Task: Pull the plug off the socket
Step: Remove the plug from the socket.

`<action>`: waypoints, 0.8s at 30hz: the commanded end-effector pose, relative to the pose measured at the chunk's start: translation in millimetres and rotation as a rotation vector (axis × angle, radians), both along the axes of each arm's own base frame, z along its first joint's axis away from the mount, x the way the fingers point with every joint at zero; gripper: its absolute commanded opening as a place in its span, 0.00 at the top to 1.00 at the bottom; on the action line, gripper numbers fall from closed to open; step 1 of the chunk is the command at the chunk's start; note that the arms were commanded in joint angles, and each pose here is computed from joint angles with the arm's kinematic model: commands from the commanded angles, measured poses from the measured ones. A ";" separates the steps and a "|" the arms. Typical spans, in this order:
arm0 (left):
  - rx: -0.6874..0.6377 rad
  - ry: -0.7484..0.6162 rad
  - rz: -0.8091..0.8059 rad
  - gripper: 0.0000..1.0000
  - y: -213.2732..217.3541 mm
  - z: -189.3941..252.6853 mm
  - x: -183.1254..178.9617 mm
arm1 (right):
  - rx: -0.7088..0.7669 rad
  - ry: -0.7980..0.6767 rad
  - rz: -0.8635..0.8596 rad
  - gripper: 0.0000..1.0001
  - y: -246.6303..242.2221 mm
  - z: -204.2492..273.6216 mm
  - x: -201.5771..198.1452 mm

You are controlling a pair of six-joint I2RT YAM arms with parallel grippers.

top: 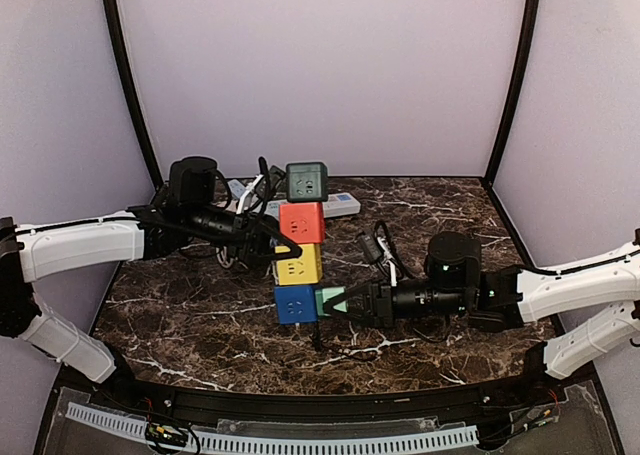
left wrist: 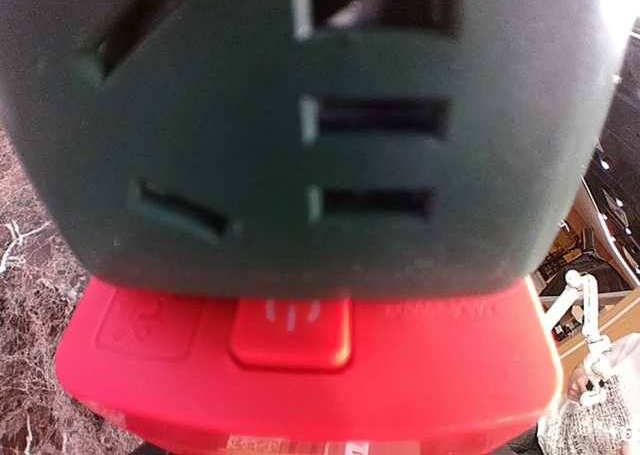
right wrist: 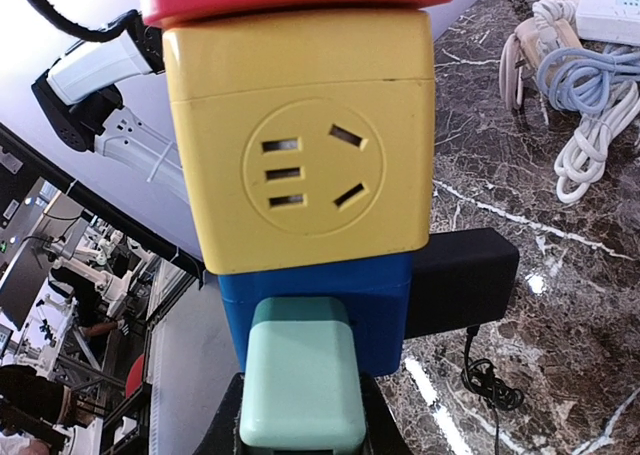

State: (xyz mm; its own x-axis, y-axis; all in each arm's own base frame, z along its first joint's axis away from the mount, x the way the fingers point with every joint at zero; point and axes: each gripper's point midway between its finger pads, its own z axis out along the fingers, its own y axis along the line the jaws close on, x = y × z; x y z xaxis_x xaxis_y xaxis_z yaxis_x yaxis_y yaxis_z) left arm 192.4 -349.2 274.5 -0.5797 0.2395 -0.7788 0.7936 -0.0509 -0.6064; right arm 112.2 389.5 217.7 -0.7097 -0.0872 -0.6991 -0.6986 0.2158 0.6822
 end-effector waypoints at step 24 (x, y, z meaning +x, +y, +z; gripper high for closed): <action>-0.109 -0.186 -0.025 0.99 9.7 48.7 -5.9 | 0.068 -0.013 0.099 1.00 10.2 26.7 -13.9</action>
